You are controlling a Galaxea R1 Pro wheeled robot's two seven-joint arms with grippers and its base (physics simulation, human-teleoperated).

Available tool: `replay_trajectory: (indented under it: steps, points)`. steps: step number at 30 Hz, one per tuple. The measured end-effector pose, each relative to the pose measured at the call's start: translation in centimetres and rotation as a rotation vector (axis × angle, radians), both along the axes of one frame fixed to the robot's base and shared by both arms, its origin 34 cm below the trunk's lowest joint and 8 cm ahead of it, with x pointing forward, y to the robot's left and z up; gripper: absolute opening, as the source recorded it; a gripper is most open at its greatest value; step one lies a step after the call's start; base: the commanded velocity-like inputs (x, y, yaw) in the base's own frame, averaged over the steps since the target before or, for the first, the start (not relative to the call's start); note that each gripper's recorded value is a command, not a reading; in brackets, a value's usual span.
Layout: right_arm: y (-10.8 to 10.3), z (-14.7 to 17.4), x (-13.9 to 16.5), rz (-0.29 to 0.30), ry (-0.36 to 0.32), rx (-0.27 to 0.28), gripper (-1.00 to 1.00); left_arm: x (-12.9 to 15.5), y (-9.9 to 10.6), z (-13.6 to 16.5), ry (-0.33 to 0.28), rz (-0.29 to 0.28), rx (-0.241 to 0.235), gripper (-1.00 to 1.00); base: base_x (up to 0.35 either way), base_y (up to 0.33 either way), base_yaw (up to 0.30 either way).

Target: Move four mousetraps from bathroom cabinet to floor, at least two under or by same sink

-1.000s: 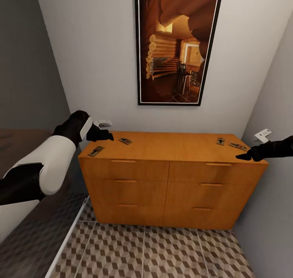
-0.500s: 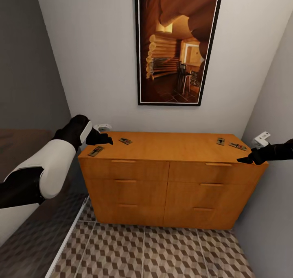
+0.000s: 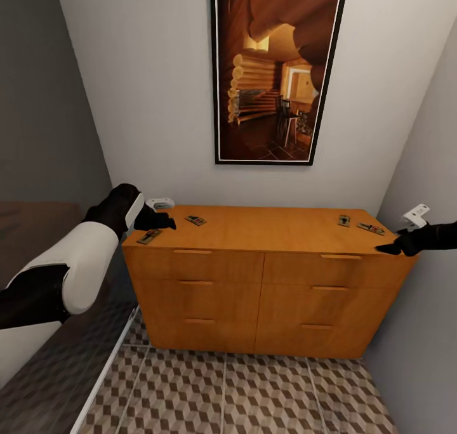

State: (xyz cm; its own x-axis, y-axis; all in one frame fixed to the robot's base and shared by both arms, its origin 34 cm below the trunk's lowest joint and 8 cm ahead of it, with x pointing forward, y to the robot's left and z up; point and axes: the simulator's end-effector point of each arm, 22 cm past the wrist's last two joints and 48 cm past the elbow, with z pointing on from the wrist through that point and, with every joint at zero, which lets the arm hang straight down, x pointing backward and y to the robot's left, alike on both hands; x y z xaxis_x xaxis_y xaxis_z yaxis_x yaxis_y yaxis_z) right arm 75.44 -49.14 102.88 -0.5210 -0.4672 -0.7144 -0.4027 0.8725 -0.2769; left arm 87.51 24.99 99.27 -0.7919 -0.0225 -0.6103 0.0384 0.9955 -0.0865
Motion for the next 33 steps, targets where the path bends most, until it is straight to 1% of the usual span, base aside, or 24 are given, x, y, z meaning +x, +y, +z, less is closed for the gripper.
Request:
replay_trajectory:
  steps: [3,6,14,16,20,21,22,27,28,33]
  points:
    - [-0.7,0.5,-0.1,-0.010,-0.015,0.004,1.00,-0.1,0.0,-0.2,0.003,0.000,0.000,1.00,0.000,0.000,0.000]
    - [-2.0,1.4,-0.5,-0.026,-0.038,0.006,1.00,-0.1,0.0,-0.4,0.006,0.000,0.000,1.00,0.000,0.000,0.000]
    - [-5.3,3.3,-1.7,-0.066,-0.071,-0.009,1.00,-0.3,0.1,-1.0,0.014,0.001,-0.001,1.00,0.000,0.000,0.000]
    - [-6.0,4.3,-2.1,-0.065,-0.091,0.006,1.00,-0.4,0.1,-1.2,0.017,0.000,-0.002,1.00,0.000,0.000,0.000]
    - [-5.9,5.3,-2.3,-0.051,-0.120,0.043,1.00,-0.5,0.0,-1.5,0.021,0.000,-0.003,1.00,0.000,0.000,0.000]
    - [-5.6,5.7,-2.4,-0.040,-0.133,0.067,1.00,-0.6,0.0,-1.7,0.024,0.000,-0.003,1.00,0.000,0.000,0.000]
    - [-5.5,5.9,-2.3,-0.034,-0.140,0.079,1.00,-0.6,0.0,-1.8,0.026,0.000,-0.003,1.00,0.000,0.000,0.000]
    - [-5.0,6.1,-2.3,-0.012,-0.158,0.121,1.00,-0.9,0.0,-2.6,0.037,-0.001,-0.005,1.00,0.000,0.000,0.000]
    - [-4.7,6.1,-2.1,0.000,-0.164,0.131,1.00,-1.0,0.0,-2.8,0.039,-0.002,-0.005,1.00,0.000,0.000,0.000]
    - [-4.1,6.0,-1.8,0.015,-0.170,0.138,1.00,-0.9,-0.2,-2.8,0.035,-0.003,-0.008,1.00,0.000,0.000,0.000]
